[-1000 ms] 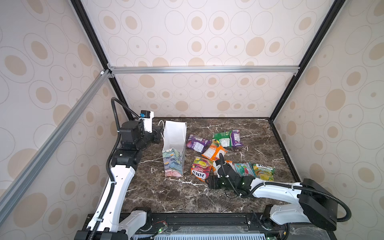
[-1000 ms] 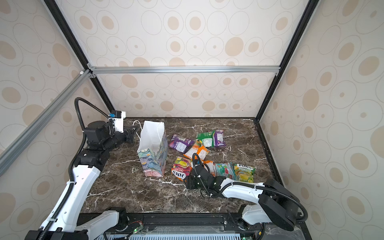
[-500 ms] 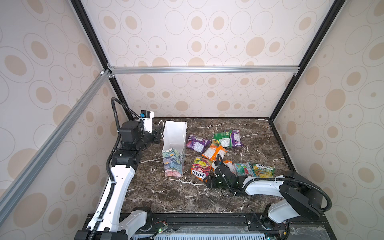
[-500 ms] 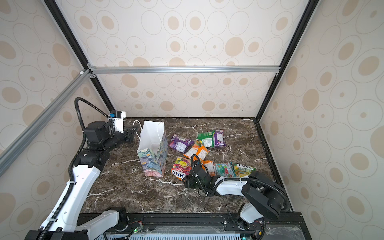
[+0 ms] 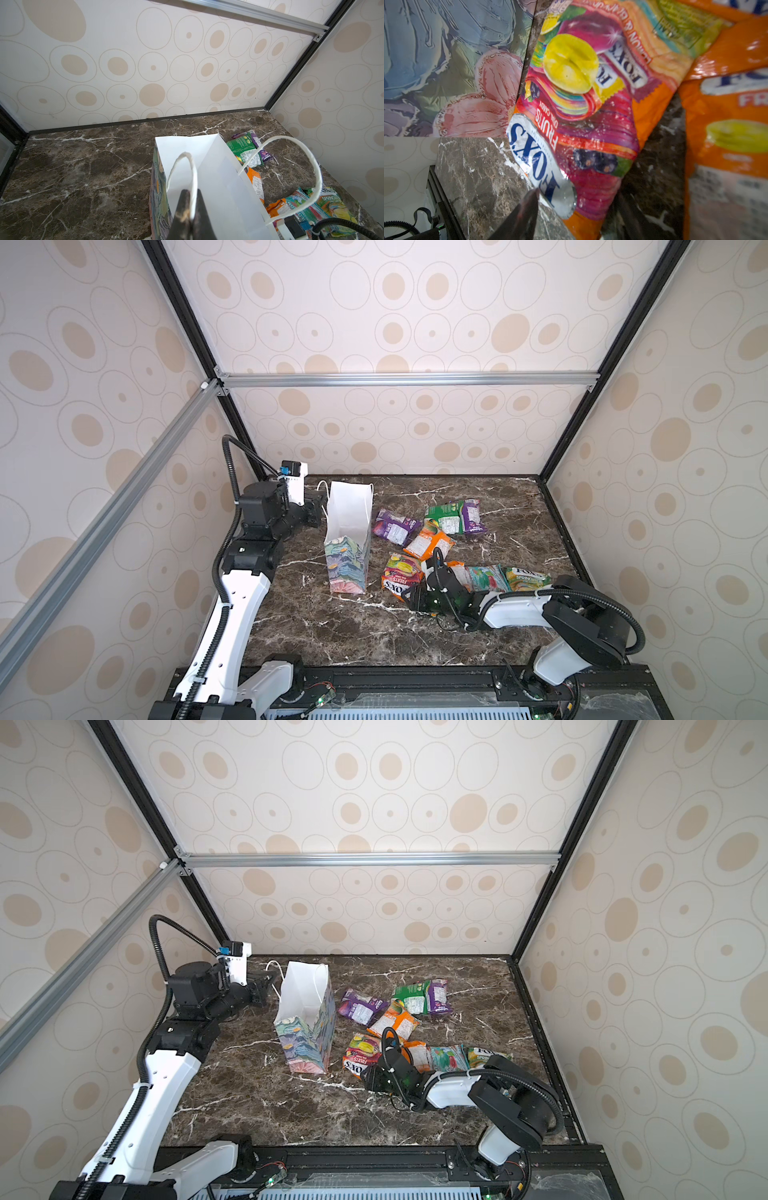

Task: Place the snacks into the paper bag
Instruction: 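Move the right gripper down to the pink FOX'S fruit candy bag, then grasp the pink FOX'S candy bag with the right gripper and lift it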

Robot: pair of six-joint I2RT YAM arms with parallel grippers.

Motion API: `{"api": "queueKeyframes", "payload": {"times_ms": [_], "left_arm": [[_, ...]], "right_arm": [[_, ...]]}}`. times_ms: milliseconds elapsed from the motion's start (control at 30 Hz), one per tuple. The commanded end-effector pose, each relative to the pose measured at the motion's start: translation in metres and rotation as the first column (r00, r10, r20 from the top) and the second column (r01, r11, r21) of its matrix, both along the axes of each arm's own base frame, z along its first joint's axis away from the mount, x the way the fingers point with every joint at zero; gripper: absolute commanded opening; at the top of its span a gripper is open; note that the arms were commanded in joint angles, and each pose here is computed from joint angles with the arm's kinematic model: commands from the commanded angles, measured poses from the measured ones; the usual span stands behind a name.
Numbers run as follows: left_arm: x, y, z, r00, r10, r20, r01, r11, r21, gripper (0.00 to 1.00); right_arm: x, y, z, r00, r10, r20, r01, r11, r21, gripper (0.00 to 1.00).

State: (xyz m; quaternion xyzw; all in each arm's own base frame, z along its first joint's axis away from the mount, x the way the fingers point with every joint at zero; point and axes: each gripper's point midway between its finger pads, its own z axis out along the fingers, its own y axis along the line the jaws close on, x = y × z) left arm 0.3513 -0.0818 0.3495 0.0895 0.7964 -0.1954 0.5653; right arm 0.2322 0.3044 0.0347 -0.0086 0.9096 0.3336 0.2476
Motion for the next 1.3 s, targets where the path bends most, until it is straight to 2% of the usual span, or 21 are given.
{"api": "queueKeyframes", "payload": {"times_ms": [0,233,333,433,600,900,1100,1267], "left_arm": [[0.0,-0.001,0.008,0.999,-0.011,0.03,0.011,1.0,0.01,0.0],[0.0,0.0,0.008,0.999,-0.01,0.032,0.01,1.0,0.01,0.0],[-0.001,-0.001,0.009,0.999,-0.016,0.035,0.015,1.0,0.01,0.0],[-0.001,-0.001,0.009,0.999,-0.016,0.035,0.015,1.0,0.011,0.0],[-0.002,-0.001,0.01,0.999,-0.016,0.038,0.016,1.0,0.01,0.0],[-0.002,-0.001,0.011,0.999,-0.015,0.041,0.015,1.0,0.01,0.0],[-0.003,0.0,0.011,0.999,-0.011,0.044,0.011,1.0,0.013,0.0],[-0.002,-0.001,0.011,0.999,-0.015,0.045,0.015,1.0,0.01,0.0]], "right_arm": [[-0.002,-0.012,-0.018,0.998,-0.05,-0.045,0.049,0.998,-0.026,0.54],[0.0,-0.011,-0.016,0.998,-0.043,-0.038,0.042,0.999,-0.03,0.36],[0.0,-0.01,-0.017,0.998,-0.045,-0.04,0.043,0.999,-0.031,0.32],[0.001,-0.011,-0.015,0.998,-0.048,-0.037,0.047,0.998,-0.029,0.19],[0.001,-0.011,-0.012,0.998,-0.044,-0.033,0.044,0.999,-0.026,0.07],[0.003,-0.009,0.011,1.0,0.006,0.014,-0.006,0.998,-0.063,0.0],[0.008,-0.015,0.038,0.995,0.037,0.089,-0.026,0.992,-0.12,0.0],[0.012,-0.015,0.063,0.986,0.06,0.154,-0.042,0.992,-0.123,0.0]]}}
